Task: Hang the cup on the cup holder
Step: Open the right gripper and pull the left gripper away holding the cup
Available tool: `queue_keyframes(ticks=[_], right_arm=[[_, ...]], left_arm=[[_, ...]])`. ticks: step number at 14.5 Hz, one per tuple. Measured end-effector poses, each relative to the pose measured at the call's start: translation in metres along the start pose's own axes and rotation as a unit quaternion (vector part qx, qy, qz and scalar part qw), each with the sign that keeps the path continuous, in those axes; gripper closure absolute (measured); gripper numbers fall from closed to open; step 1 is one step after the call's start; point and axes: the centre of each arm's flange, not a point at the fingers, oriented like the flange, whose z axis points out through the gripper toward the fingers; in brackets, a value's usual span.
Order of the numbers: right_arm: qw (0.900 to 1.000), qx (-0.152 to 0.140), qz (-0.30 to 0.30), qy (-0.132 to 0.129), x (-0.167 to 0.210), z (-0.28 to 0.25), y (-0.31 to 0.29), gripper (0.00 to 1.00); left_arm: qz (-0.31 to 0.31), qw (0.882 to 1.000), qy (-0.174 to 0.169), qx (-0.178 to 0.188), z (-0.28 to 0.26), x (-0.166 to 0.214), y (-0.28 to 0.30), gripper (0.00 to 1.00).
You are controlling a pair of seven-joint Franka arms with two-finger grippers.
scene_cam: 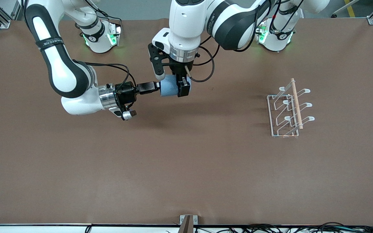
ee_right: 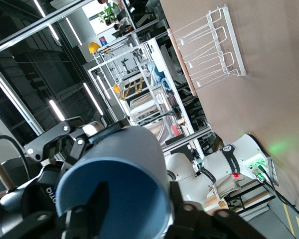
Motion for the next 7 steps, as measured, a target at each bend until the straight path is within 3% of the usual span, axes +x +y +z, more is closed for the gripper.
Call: queue_keyframes(ticks=[3,7], right_arm=[[1.000,0.002,-0.001,0.000,0.000,0.000,-0.001,0.04],[1.000,0.002,-0.011,0.010,0.003,-0.008,-0.011,0.00]], left_arm=[[-0.003,1.000,-0.024,-0.006,-0.002,-0.007,-0.003,0.21],[0.008,0.993,-0.112,0.019,-0.008,-0.038,-0.024,0.21]])
